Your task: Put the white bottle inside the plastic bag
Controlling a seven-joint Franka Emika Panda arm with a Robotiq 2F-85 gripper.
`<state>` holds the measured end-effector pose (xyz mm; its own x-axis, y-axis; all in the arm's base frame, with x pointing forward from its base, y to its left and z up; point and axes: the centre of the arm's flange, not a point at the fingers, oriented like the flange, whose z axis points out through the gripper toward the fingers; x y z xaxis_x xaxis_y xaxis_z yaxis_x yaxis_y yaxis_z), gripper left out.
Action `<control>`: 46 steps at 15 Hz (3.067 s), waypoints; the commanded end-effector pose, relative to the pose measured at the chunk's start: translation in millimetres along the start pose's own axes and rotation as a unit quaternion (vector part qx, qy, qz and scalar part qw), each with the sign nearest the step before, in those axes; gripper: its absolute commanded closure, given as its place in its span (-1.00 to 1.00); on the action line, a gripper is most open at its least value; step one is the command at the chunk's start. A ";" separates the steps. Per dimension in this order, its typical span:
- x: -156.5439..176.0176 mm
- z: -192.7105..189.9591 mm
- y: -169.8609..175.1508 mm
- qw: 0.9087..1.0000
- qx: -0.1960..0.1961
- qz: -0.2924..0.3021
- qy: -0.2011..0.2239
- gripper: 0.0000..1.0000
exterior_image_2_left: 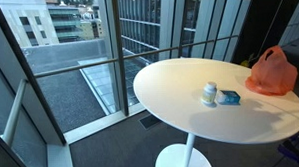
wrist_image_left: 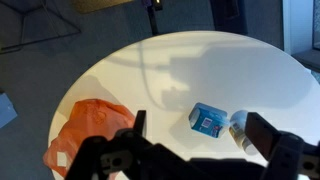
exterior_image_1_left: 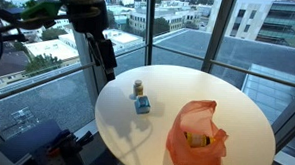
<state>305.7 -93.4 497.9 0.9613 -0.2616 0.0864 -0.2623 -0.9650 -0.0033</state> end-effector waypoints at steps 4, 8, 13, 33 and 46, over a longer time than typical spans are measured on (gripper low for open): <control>0.0 0.0 0.0 1.000 0.000 0.000 0.000 -1.00; 21.4 -4.8 -11.7 1.000 0.006 0.001 0.003 -1.00; 59.5 -7.4 -33.6 1.000 0.018 -0.006 0.012 -1.00; 194.5 60.2 -147.5 0.997 0.005 -0.064 -0.029 -1.00; 201.2 106.3 -157.8 0.995 -0.018 -0.090 -0.025 -1.00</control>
<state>537.2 1.0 426.9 0.9943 -0.1059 0.0130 -0.1061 -0.9943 0.0134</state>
